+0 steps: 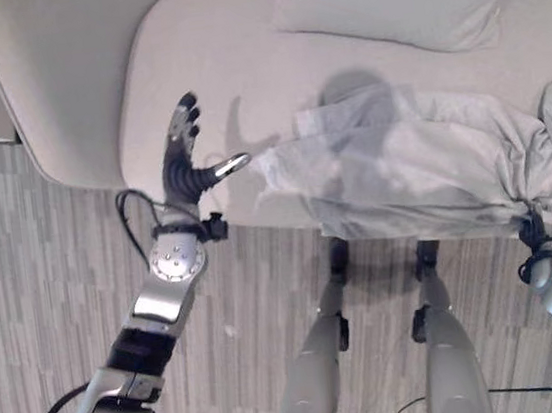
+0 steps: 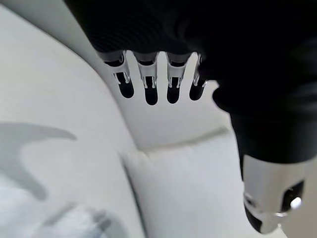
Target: Hang the clothes on the sofa on the clothes rack.
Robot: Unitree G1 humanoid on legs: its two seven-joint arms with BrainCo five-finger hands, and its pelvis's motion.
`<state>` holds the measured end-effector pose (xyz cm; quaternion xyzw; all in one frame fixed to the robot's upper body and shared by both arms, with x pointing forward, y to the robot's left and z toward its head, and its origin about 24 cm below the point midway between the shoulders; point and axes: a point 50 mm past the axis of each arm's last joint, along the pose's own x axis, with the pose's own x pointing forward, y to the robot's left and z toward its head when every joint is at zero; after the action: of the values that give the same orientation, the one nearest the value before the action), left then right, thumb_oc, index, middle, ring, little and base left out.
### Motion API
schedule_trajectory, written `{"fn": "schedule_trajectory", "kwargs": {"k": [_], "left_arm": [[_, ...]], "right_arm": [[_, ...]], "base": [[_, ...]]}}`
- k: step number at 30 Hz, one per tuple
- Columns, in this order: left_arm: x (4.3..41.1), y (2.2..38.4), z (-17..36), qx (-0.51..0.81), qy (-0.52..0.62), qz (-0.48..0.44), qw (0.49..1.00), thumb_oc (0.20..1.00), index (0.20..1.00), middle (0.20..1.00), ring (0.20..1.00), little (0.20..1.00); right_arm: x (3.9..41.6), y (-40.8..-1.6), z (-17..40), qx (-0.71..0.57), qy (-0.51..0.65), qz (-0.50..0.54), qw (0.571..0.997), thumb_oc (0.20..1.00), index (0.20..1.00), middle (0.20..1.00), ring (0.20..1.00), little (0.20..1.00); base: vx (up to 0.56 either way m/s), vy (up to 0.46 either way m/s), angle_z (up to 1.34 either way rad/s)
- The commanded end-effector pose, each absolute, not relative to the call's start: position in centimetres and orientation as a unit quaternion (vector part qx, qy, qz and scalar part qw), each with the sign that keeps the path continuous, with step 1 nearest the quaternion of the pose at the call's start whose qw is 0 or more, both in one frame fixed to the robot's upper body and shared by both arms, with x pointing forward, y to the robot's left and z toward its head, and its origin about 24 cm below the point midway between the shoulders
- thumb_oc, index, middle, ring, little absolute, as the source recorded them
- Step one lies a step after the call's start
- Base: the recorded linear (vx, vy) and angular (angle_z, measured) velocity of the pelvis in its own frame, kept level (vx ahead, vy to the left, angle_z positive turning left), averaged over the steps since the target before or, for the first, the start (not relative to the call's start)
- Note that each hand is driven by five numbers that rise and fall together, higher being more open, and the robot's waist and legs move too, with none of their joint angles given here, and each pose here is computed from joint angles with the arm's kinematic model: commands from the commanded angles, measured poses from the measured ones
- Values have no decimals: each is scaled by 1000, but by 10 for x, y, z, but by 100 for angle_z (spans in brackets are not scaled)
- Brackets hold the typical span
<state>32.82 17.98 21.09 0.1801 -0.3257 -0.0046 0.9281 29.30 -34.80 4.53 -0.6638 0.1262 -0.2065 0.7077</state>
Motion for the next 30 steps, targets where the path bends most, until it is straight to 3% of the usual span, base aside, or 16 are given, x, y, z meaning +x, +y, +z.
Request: {"fn": "schedule_trajectory", "kwargs": {"k": [1, 5, 14, 22, 26, 30], "left_arm": [[334, 186, 237, 234, -370, 13, 899, 1000, 1000, 1000, 1000, 1000], [342, 172, 249, 252, -379, -7, 890, 1000, 1000, 1000, 1000, 1000], [352, 125, 259, 300, -385, -97, 867, 1000, 1000, 1000, 1000, 1000], [363, 60, 276, 443, -395, -178, 785, 1000, 1000, 1000, 1000, 1000], [379, 47, 289, 600, -385, -145, 686, 1000, 1000, 1000, 1000, 1000], [385, 38, 293, 589, -385, -130, 698, 1000, 1000, 1000, 1000, 1000]], "right_arm": [[279, -382, 63, -714, 145, -232, 645, 200, 200, 200, 200, 200], [283, -387, 90, -738, 107, -240, 622, 200, 200, 200, 200, 200], [296, -383, 118, -719, 58, -272, 637, 200, 200, 200, 200, 200], [325, -360, 167, -705, -35, -292, 645, 200, 200, 200, 200, 200], [340, -341, 186, -696, -79, -288, 653, 200, 200, 200, 200, 200], [348, -326, 192, -689, -105, -283, 659, 200, 200, 200, 200, 200]], "base": [[-22, -16, -13], [-3, -3, -2], [-3, -10, -3], [-3, 3, -9], [10, 21, -13], [15, 38, -8]]}}
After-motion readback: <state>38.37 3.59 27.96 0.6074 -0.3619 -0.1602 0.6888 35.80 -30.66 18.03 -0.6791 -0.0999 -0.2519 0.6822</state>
